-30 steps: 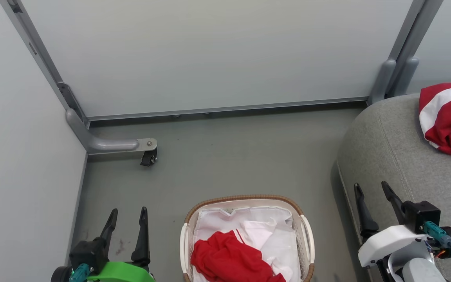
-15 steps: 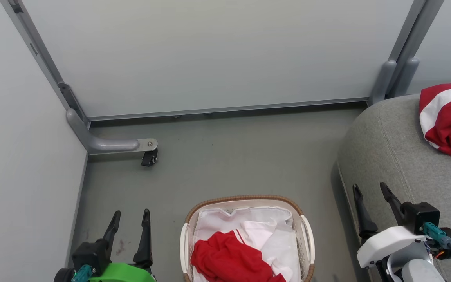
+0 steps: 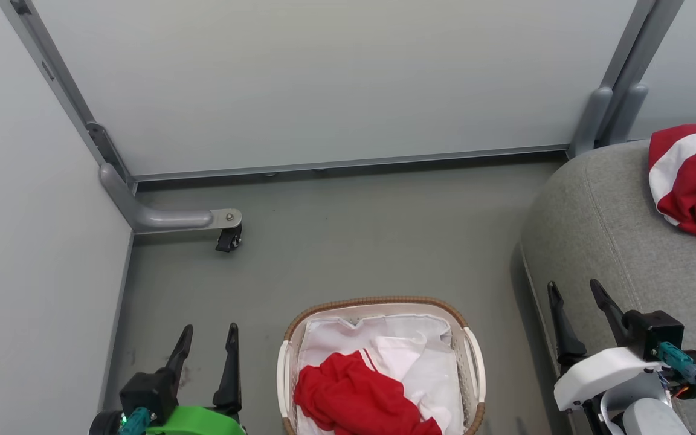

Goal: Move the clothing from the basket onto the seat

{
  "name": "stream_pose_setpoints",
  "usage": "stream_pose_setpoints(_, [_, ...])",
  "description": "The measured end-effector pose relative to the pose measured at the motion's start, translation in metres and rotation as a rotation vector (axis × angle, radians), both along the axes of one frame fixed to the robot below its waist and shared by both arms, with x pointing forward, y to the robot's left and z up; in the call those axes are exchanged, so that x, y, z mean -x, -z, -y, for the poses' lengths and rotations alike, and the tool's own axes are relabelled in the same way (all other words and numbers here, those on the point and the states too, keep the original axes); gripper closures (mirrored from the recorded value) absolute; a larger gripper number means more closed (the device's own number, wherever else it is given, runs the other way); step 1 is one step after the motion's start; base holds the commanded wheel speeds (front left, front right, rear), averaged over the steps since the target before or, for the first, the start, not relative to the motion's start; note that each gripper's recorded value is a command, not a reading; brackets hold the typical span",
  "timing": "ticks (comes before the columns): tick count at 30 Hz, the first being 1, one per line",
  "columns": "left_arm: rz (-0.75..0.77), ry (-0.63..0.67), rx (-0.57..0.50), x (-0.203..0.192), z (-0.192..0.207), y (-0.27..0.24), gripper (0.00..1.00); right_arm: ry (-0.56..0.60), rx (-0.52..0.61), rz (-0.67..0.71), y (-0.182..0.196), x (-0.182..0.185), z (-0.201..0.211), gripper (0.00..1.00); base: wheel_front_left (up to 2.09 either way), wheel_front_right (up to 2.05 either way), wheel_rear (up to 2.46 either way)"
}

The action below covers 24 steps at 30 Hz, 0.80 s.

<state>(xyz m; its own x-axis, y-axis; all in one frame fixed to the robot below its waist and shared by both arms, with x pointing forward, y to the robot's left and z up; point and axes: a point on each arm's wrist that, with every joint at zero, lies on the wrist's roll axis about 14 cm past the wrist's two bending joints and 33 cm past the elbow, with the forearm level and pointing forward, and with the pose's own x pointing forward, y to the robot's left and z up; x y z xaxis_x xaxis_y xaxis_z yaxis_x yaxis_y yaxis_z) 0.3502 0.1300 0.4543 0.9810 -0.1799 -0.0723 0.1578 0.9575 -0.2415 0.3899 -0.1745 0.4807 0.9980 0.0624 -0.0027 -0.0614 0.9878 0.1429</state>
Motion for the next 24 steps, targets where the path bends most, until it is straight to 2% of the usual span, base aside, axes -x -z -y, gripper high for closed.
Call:
stream_pose_setpoints(13, [-0.02, 0.161, -0.033, -0.046, 0.047, 0.009, 0.0, 0.022, 0.024, 0.002, 0.004, -0.031, 0.008, 0.0, 0.0, 0.0, 0.0])
stream_pose_setpoints(19, [-0.105, 0.319, -0.086, -0.065, 0.089, 0.042, 0.0, 0.054, 0.029, 0.007, 0.008, -0.055, 0.02, 0.0, 0.0, 0.0, 0.0])
stream_pose_setpoints(24, [-0.222, 0.48, -0.135, -0.065, 0.125, 0.086, 0.0, 0.086, 0.038, -0.01, 0.021, -0.072, 0.032, 0.0, 0.0, 0.0, 0.0])
